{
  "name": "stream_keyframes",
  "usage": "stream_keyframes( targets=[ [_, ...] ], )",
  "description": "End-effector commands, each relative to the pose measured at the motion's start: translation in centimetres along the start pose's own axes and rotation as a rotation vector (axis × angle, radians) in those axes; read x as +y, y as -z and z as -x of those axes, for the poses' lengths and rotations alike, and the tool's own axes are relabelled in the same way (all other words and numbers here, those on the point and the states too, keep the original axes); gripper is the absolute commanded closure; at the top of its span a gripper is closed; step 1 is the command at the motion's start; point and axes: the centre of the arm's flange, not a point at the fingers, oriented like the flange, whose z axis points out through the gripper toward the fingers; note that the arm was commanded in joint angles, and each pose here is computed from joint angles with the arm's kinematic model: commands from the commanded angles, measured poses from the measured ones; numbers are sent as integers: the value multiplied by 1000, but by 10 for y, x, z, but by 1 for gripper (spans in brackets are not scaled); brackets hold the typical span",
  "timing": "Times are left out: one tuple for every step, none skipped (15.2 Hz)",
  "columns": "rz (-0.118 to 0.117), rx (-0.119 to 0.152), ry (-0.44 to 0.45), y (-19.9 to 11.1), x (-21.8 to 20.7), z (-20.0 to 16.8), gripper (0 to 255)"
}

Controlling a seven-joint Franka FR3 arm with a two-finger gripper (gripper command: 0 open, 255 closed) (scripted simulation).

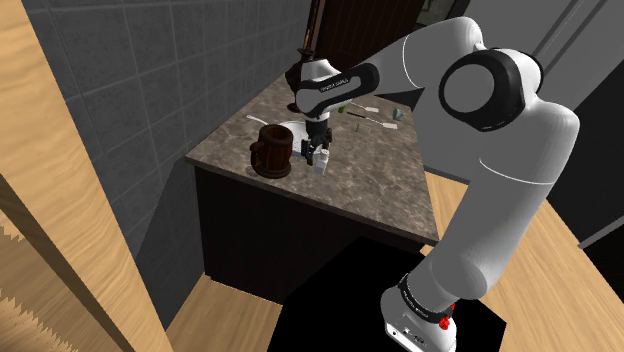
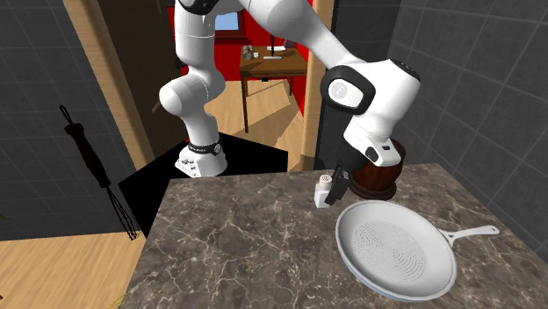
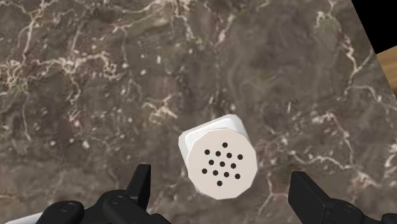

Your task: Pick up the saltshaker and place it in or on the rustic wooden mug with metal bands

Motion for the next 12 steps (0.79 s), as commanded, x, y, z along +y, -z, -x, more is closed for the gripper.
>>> stream_keyframes(
  targets=[
    [0, 0, 0, 0, 0, 0, 0],
    [0, 0, 0, 0, 0, 0, 0],
    [0, 0, 0, 0, 0, 0, 255],
    [0, 0, 0, 0, 0, 0, 255],
    [0, 0, 0, 0, 0, 0, 255],
    [0, 0, 0, 0, 0, 0, 255],
    [0, 0, 0, 0, 0, 0, 255],
    [0, 0, 0, 0, 0, 0, 255],
    [0, 0, 0, 0, 0, 0, 255],
    [0, 0, 0, 0, 0, 0, 255],
    [0, 0, 0, 0, 0, 0, 255],
    [0, 0, 0, 0, 0, 0, 255]
  ],
)
